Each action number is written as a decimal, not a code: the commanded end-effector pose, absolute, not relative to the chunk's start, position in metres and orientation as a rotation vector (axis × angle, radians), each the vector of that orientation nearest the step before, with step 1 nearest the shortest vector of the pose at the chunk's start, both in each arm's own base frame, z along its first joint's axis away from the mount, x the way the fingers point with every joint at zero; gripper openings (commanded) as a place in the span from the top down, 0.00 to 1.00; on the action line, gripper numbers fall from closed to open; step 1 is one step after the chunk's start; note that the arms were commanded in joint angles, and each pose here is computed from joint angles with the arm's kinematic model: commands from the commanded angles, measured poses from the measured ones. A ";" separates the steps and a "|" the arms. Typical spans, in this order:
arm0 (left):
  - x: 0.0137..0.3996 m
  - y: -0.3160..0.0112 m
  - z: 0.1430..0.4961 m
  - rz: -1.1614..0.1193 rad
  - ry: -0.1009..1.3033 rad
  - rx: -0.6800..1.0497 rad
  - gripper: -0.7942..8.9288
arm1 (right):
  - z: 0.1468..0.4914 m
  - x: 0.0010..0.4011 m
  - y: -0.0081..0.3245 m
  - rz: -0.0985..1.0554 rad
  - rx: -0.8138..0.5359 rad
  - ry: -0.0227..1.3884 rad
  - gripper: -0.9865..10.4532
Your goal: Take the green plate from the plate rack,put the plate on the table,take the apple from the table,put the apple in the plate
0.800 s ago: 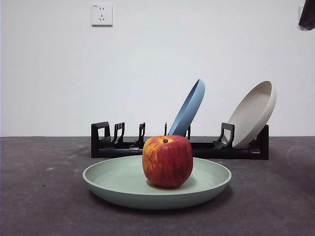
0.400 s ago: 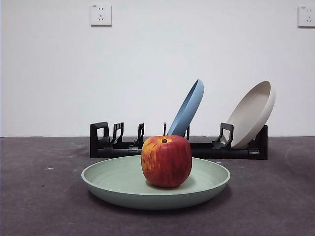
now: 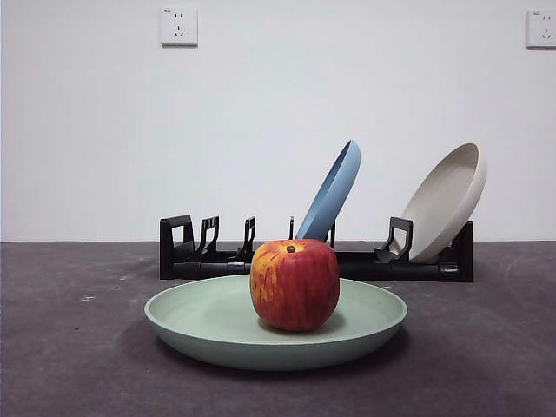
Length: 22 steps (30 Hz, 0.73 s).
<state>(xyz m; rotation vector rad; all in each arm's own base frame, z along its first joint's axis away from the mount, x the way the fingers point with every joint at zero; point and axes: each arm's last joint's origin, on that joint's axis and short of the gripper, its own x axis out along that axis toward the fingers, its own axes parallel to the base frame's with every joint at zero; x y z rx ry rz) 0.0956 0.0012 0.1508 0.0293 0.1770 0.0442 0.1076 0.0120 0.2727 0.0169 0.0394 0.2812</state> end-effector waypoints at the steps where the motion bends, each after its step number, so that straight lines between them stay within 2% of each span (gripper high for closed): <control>1: 0.096 0.002 0.147 0.047 0.183 0.023 0.92 | 0.241 0.105 0.010 0.260 -0.004 0.035 0.91; 9: 0.096 0.002 0.147 0.047 0.183 0.023 0.92 | 0.180 0.100 0.009 0.254 0.040 0.067 0.91; 22: 0.096 0.002 0.147 0.047 0.183 0.023 0.92 | 0.154 0.095 0.009 0.260 0.044 0.152 0.91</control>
